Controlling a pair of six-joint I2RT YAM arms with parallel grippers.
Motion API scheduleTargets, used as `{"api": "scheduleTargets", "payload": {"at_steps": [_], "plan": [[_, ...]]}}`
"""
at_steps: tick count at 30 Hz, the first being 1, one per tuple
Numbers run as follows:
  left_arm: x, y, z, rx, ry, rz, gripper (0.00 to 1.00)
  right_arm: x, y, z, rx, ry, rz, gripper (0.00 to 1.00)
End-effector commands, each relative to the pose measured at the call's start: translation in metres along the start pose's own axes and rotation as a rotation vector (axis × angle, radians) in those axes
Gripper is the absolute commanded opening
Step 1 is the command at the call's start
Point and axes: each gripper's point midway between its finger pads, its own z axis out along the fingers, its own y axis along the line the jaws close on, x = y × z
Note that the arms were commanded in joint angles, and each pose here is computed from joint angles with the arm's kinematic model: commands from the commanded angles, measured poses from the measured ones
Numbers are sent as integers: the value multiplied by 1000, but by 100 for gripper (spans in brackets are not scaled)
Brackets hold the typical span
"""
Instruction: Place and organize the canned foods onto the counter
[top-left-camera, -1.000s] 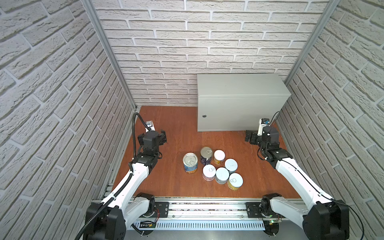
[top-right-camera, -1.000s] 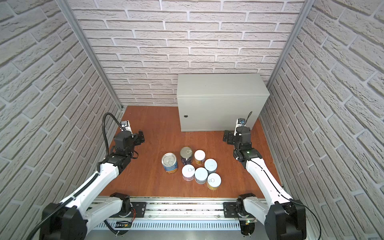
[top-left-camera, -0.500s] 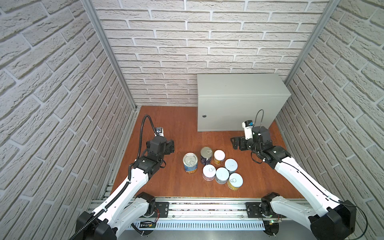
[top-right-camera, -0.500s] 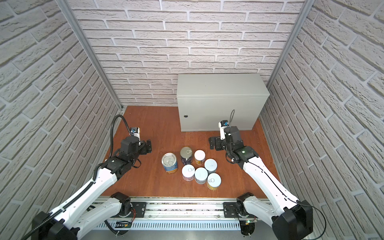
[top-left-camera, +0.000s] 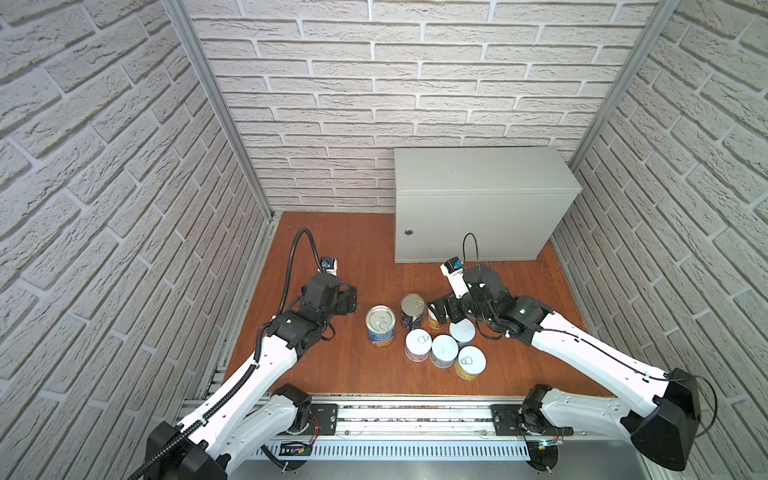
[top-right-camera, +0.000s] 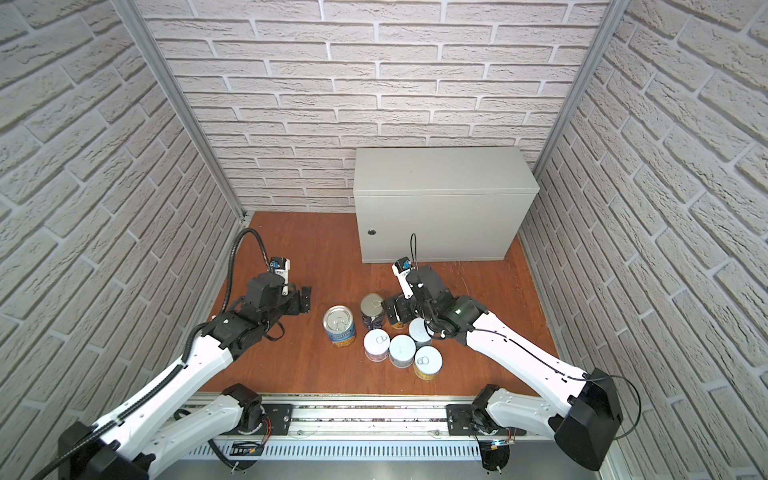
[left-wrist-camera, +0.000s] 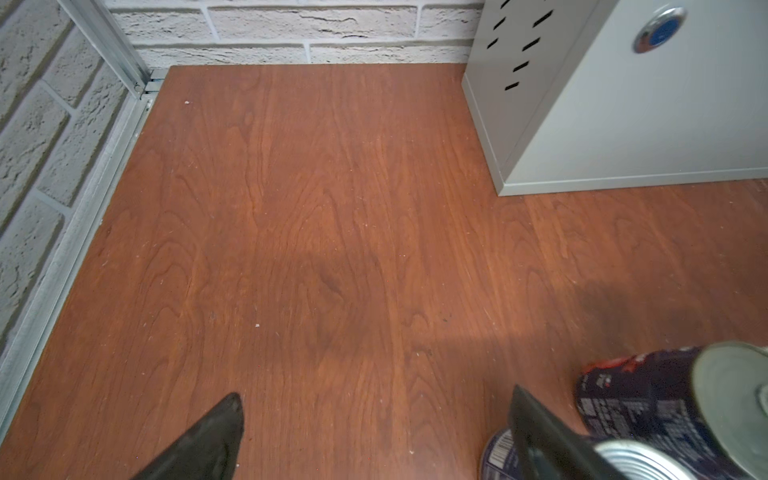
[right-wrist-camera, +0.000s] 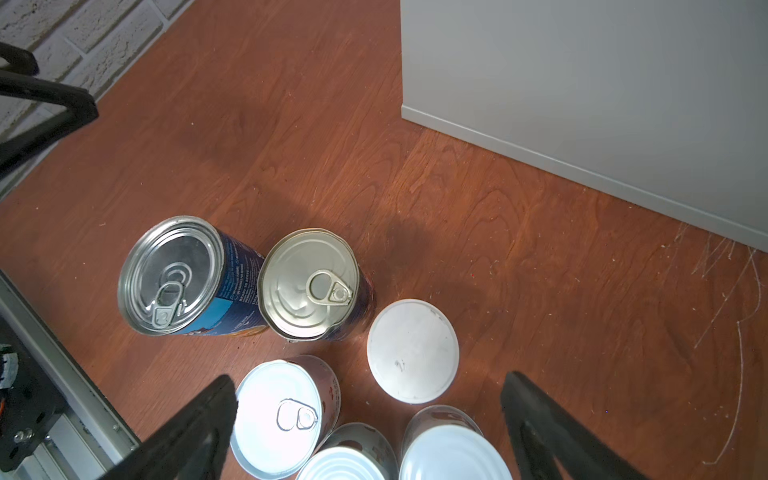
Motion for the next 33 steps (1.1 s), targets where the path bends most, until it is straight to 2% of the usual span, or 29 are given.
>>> {"api": "scheduleTargets", "payload": {"at_steps": [1,9,17,23,33], "plan": [[-3,-19,-19,99,12,-40,98,-12,4,-1,-3,-43,-10,100],[16,-71,-25,304,88,-70,98,-18,10,-2,-35,-59,-13,100],[33,-106,-16,413,175,-58,98,-11,6,-7,-30,-63,-3,100],[53,-115,-9,410,273,-20,98,-1,-1,-8,-2,-58,2,100],[67,-125,-5,414,331,1,98,8,-5,-6,16,-44,-1,100]]}}
